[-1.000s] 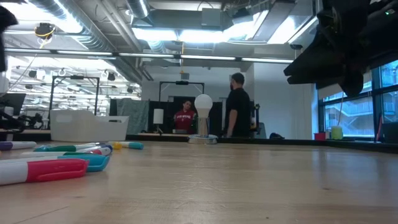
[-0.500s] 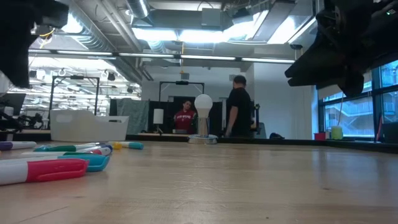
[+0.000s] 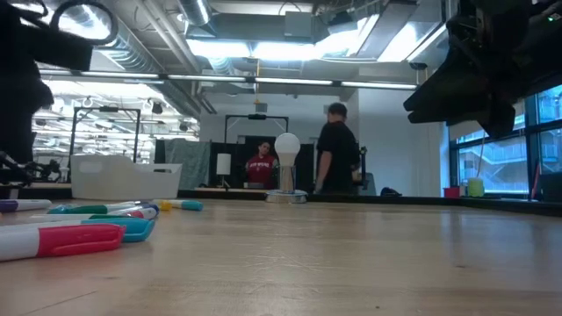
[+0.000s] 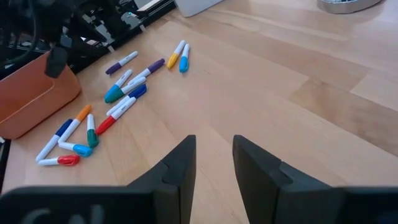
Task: Pick & Place Markers
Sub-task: Put the dark blue and white highlighter pen into the orange bin
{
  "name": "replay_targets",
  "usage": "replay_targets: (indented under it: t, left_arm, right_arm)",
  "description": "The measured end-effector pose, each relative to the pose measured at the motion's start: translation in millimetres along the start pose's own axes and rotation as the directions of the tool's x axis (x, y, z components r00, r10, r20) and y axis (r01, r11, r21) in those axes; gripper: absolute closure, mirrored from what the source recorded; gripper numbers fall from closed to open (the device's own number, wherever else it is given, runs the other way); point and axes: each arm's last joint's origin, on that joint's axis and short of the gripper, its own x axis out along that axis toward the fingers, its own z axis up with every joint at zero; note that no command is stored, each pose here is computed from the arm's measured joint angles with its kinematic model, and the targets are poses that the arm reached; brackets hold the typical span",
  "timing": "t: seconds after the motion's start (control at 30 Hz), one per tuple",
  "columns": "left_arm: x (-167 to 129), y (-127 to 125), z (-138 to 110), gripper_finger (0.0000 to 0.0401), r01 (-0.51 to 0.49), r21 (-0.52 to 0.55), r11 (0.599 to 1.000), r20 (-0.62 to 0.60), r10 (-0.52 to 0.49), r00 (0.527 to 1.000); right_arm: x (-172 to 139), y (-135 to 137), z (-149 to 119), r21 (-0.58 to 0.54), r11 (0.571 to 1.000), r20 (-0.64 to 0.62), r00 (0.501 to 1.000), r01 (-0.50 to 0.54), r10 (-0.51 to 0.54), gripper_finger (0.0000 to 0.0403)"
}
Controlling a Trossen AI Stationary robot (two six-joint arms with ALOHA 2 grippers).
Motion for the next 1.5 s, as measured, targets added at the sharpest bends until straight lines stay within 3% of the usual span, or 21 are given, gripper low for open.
replay_targets:
  t: [0.2, 0.5, 0.8, 1.03, 1.17, 1.3, 1.4, 1.5]
  left_arm:
    - [25.6, 8.4, -4.4, 0.0258, -0.012, -0.06, 0.998, -0.043, 0.009, 0.999]
    - [60.2, 26.7, -19.7, 0.0258, -0.065, -0.303, 0.951, -0.14, 0.023, 0.99]
    - [43.3, 23.9, -10.4, 0.0258, 0.03, -0.27, 0.962, -0.08, -0.053, 0.995]
    - [30.5, 28.9, -4.7, 0.0258, 0.103, -0.32, 0.942, 0.034, -0.097, 0.995]
    - [33.9, 22.5, -5.5, 0.0258, 0.111, -0.332, 0.937, 0.033, -0.105, 0.994]
    - [41.5, 17.9, -5.3, 0.0258, 0.055, -0.323, 0.945, 0.003, -0.057, 0.998]
    - [46.7, 12.9, -5.8, 0.0258, 0.031, -0.271, 0.962, -0.042, -0.044, 0.998]
    - [50.0, 3.6, -6.6, 0.0263, 0.071, -0.209, 0.975, -0.072, -0.088, 0.994]
  right_arm:
    - [0.0, 0.0, 0.0, -0.004, 1.0, 0.001, 1.0, 0.001, -0.001, 0.0296]
    - [0.0, -1.2, -0.6, -0.02, 1.0, -0.004, 1.0, 0.01, -0.01, 0.0296]
    - [0.0, -1.2, -0.6, -0.003, 1.0, -0.004, 1.0, 0.01, -0.01, 0.0296]
    - [0.1, -1.2, -0.7, 0.0, 1.0, -0.004, 1.0, 0.01, -0.01, 0.0296]
    - [0.1, -1.2, -0.7, -0.001, 1.0, -0.005, 1.0, 0.009, -0.009, 0.0296]
    - [0.1, -1.2, -0.7, 0.002, 1.0, -0.006, 1.0, 0.009, -0.009, 0.0296]
    - [0.1, -1.2, -0.7, 0.002, 1.0, -0.006, 1.0, 0.009, -0.009, 0.0296]
    - [0.1, -1.2, -0.8, 0.002, 1.0, -0.006, 1.0, 0.009, -0.009, 0.0296]
